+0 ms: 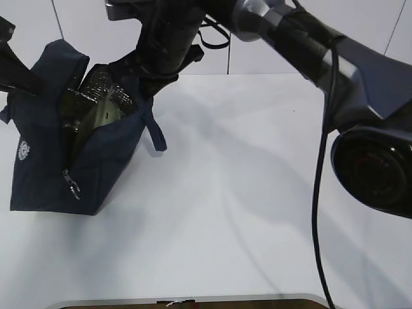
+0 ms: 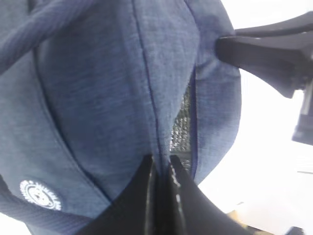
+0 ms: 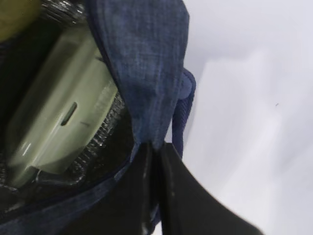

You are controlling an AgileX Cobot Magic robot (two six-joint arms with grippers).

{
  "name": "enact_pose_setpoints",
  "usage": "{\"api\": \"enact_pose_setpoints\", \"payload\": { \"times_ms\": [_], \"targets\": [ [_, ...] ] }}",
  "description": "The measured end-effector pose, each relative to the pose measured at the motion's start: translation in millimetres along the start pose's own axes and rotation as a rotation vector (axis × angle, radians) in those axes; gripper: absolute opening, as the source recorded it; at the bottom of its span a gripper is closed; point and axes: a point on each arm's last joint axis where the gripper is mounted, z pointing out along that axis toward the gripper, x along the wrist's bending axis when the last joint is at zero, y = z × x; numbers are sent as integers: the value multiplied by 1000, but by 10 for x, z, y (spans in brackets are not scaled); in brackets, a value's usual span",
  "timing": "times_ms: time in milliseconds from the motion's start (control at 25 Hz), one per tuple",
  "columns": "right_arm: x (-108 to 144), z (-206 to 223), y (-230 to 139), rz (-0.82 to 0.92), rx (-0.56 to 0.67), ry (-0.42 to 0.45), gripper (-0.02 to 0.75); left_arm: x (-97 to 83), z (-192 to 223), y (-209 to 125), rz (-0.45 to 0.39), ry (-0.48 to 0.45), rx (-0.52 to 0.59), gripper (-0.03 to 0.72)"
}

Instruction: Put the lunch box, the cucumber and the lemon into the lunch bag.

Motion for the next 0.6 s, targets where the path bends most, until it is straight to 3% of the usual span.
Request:
{"api": "enact_pose_setpoints", "payload": {
  "times_ms": [600],
  "targets": [
    [-5,-486,87,-88,-51,-48,9,-164,-1,14,-90,-192,-4,-10]
  ]
}}
